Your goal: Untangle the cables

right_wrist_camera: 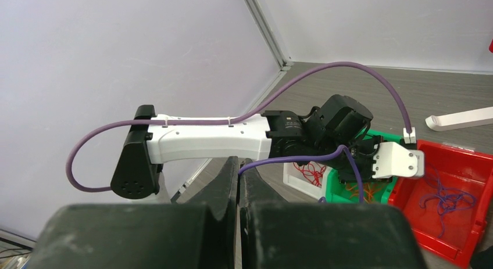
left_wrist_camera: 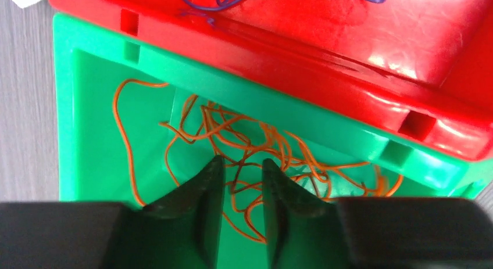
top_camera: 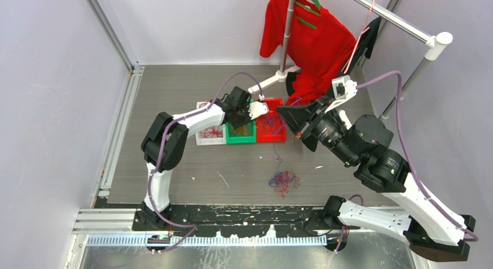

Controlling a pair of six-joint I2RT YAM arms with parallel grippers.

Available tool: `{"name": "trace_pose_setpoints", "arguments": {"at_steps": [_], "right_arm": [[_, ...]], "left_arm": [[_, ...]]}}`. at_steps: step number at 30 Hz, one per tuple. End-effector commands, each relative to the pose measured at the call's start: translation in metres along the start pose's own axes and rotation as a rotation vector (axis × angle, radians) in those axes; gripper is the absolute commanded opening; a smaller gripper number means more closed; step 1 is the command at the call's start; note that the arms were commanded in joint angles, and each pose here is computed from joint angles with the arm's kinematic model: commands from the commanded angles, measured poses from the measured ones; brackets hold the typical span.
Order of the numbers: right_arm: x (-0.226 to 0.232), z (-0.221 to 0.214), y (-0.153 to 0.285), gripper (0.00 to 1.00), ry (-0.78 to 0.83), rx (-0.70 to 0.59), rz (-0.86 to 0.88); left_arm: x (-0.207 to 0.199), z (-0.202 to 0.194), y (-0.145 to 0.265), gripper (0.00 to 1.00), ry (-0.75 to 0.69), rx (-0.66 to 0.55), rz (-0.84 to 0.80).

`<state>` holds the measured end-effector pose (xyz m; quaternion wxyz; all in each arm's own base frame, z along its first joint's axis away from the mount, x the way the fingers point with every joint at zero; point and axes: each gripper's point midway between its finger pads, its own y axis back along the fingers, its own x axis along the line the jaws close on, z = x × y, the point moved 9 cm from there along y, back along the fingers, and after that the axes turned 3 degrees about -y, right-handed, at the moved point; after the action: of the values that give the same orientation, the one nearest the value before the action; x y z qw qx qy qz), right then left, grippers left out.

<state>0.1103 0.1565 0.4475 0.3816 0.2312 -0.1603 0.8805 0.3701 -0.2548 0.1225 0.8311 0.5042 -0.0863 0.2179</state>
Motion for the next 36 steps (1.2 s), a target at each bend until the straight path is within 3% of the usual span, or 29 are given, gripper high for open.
{"name": "trace_pose_setpoints", "arguments": {"at_steps": [1,3,5,6,8,12,15,19,22,26,29,31,36], "right_arm": [[0.006,0.011,0.0,0.01,-0.019,-0.057,0.029],[0.006,0.01,0.0,0.01,-0.019,-0.056,0.03],[0.006,0.009,-0.002,0.01,-0.017,-0.052,0.029],[0.006,0.009,-0.002,0.01,-0.017,-0.052,0.031],[0.006,0.008,-0.004,0.01,-0.016,-0.05,0.03],[0.007,0.008,-0.009,0.01,-0.015,-0.051,0.021],[0.005,0.006,-0.018,0.01,-0.002,-0.046,-0.015],[0.006,0.007,-0.035,0.01,0.007,-0.058,-0.042],[0.009,0.01,-0.048,0.01,0.004,-0.087,-0.061],[0.015,0.016,-0.063,0.01,-0.024,-0.131,-0.058],[0.02,0.023,-0.071,0.01,-0.048,-0.168,-0.054],[0.023,0.03,-0.074,0.01,-0.069,-0.199,-0.048],[0.031,0.04,-0.087,0.01,-0.119,-0.242,-0.031]], "left_arm": [[0.021,0.02,0.04,0.43,0.052,-0.113,0.054],[0.027,0.025,0.061,0.7,0.09,-0.151,0.023],[0.032,0.028,0.084,0.88,0.125,-0.194,-0.018],[0.034,0.03,0.094,0.95,0.14,-0.215,-0.038],[0.039,0.032,0.114,0.99,0.171,-0.246,-0.077],[0.046,0.034,0.15,0.99,0.238,-0.324,-0.159],[0.043,0.036,0.178,1.0,0.336,-0.459,-0.292],[-0.003,0.04,0.187,1.0,0.564,-0.58,-0.638],[-0.044,0.047,0.169,0.99,0.608,-0.592,-0.833],[-0.061,0.057,0.144,1.0,0.711,-0.616,-0.899],[-0.049,0.07,0.147,1.0,0.797,-0.811,-0.914],[-0.041,0.079,0.158,0.99,0.772,-0.948,-0.886],[-0.04,0.085,0.168,1.0,0.749,-1.017,-0.866]]}}
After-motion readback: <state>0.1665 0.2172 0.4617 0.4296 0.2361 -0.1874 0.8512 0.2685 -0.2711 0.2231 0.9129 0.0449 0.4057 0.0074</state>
